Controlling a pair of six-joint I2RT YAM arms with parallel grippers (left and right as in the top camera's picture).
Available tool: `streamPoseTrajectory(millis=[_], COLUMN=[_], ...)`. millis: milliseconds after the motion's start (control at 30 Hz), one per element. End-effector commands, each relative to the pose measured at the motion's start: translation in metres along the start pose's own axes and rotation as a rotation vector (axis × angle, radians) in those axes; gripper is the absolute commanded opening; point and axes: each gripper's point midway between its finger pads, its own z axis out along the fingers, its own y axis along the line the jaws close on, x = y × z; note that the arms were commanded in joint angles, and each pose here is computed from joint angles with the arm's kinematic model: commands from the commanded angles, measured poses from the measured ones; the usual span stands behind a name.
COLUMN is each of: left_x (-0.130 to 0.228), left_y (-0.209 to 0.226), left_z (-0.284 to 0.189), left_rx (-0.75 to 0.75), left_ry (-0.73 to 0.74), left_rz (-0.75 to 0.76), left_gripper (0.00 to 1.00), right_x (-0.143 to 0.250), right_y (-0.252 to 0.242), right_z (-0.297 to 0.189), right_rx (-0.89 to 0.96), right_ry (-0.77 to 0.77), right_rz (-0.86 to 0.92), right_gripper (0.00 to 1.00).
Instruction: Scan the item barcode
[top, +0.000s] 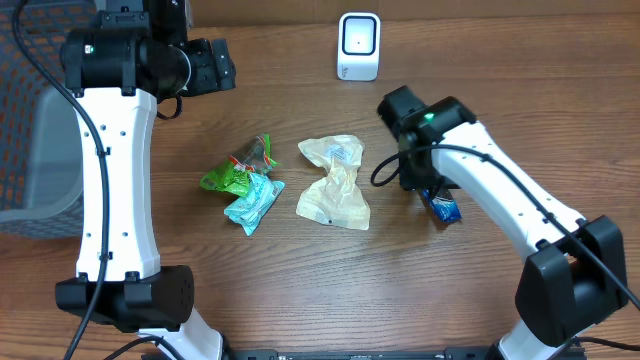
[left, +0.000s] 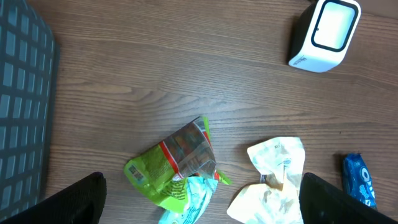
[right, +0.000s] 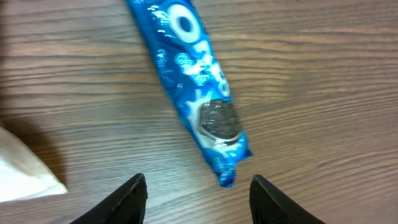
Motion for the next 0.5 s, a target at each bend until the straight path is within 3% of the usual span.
streamPoseTrajectory(millis=[0, 467], left_x=[-0.002, -0.002], left_y=[-0.003, -0.003], left_z=[-0.008, -0.008], left_rx=[0.012, 0.013], left_ry=[-0.021, -0.022], left_rz=[-0.012, -0.012], left_gripper=[0.90, 0.90], right_x=[0.009, 0.025], right_y=[-0.005, -0.004], right_z=[0.010, 0.069], right_rx=[-0.049, -0.021], right_ry=[0.031, 0.010], right_rz=[-0.148, -0.363], right_gripper=[0.56, 0.66])
